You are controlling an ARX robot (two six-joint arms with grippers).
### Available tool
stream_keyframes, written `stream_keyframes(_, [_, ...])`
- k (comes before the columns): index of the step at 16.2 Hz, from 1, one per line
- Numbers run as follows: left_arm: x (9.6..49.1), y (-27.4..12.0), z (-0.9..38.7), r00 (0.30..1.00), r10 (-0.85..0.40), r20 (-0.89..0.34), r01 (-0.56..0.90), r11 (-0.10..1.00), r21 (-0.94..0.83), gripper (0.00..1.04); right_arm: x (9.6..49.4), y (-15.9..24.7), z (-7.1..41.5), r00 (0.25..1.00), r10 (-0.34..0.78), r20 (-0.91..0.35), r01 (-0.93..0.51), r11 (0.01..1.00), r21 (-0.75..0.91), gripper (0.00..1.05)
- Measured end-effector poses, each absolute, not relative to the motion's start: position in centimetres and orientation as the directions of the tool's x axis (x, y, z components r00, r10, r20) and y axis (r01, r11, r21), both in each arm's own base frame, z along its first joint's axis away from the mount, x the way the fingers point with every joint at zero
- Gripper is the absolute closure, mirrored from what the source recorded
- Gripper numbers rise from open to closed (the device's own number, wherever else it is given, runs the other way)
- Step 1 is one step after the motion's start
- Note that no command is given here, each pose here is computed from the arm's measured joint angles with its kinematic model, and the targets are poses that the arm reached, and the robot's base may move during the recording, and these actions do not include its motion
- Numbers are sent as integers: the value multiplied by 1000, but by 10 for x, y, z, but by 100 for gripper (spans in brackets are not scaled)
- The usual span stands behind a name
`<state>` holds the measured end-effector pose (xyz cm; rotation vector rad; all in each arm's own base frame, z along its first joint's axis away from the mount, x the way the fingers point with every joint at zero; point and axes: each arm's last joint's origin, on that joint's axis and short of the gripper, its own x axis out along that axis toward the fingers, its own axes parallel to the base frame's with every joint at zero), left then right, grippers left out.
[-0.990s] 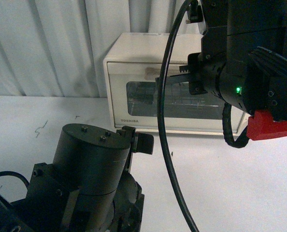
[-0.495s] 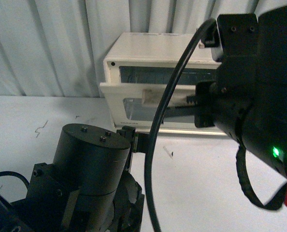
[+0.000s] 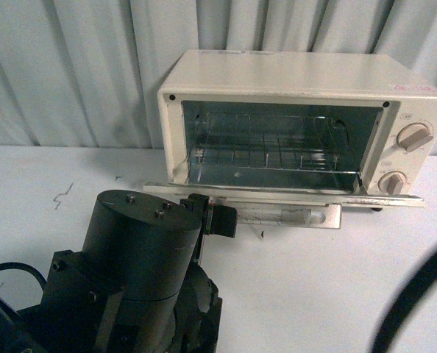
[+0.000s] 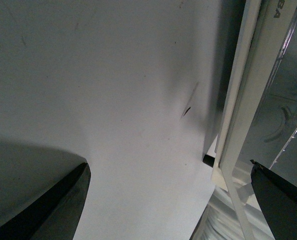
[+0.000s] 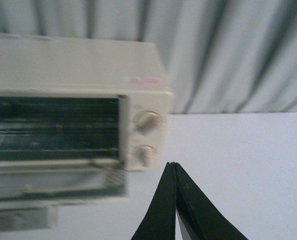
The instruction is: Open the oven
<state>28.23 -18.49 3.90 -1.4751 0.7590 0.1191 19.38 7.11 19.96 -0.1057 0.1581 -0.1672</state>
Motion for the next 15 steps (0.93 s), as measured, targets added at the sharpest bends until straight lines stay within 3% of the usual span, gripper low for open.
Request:
stream_keyframes(3, [282,-185,39,767,-371,-524,-514,135,-847,7,144,38,191,926,-334,-177,306,937,-166,101])
stream_keyframes(4, [282,-185,39,767,-371,-524,-514,135,-847,7,130,29,186,908,-372,-194,345,925,-158,94])
stream_keyframes(5, [282,-185,39,767,-369,-525,-515,135,-847,7,100,8,149,805,-414,-424,433,900,-57,63])
stream_keyframes(6, [282,-186,39,765,-376,-523,-513,136,-847,7,99,11,141,776,-377,-506,458,888,41,37])
stream_keyframes(7, [282,-185,39,764,-373,-526,-515,136,-846,7,97,-4,162,986,-166,-18,165,957,238,60])
stream_keyframes(8, [282,-186,40,767,-372,-523,-513,135,-848,7,97,0,163,1000,-9,-9,10,996,94,80])
stream_keyframes(10, [282,-185,40,764,-374,-525,-515,136,-846,7,97,0,164,1000,4,-1,-4,999,37,100])
stream_keyframes(15, [282,-185,40,765,-374,-525,-515,136,-846,7,97,0,166,1000,0,2,0,1000,7,103])
